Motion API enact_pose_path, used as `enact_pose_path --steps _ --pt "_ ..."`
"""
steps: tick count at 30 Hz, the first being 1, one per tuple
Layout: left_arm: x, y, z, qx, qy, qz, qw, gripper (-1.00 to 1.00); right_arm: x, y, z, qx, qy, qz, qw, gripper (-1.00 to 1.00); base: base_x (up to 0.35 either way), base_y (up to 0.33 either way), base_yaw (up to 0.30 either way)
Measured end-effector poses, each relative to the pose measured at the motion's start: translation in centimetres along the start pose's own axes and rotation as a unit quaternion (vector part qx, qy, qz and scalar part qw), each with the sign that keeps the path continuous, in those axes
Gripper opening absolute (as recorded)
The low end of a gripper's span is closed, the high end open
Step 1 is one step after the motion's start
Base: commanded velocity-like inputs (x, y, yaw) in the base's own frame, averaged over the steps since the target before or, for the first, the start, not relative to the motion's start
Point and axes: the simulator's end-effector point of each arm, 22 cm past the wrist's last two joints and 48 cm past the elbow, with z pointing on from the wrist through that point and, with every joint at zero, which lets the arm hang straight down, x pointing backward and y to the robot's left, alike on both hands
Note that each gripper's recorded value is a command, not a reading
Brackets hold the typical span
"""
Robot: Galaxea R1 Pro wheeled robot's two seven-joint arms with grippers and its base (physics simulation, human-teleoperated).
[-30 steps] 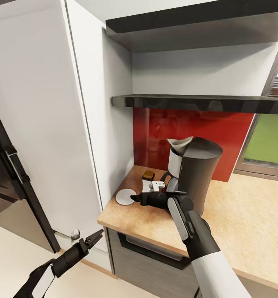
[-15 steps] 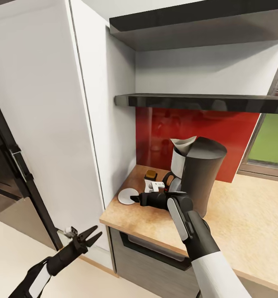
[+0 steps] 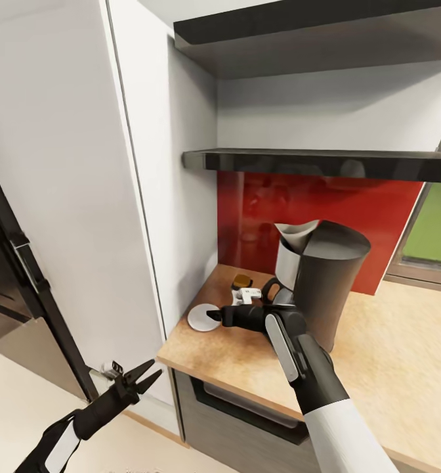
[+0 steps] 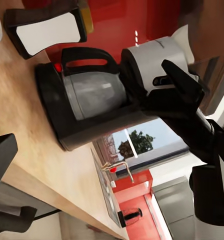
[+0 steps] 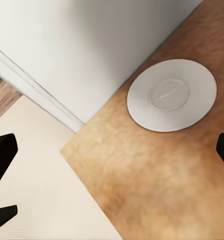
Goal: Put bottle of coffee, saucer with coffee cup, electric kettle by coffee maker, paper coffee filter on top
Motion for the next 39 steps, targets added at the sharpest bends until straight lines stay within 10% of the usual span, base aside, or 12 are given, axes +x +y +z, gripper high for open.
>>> enact_pose_path --steps 39 --pt "0.9 0.6 0.3 -0.003 0.006 -0.009 0.9999 1.00 -0.4 -2.4 -0.4 0.015 -0.010 0.029 0.9994 1.00 0.070 -0.011 0.094"
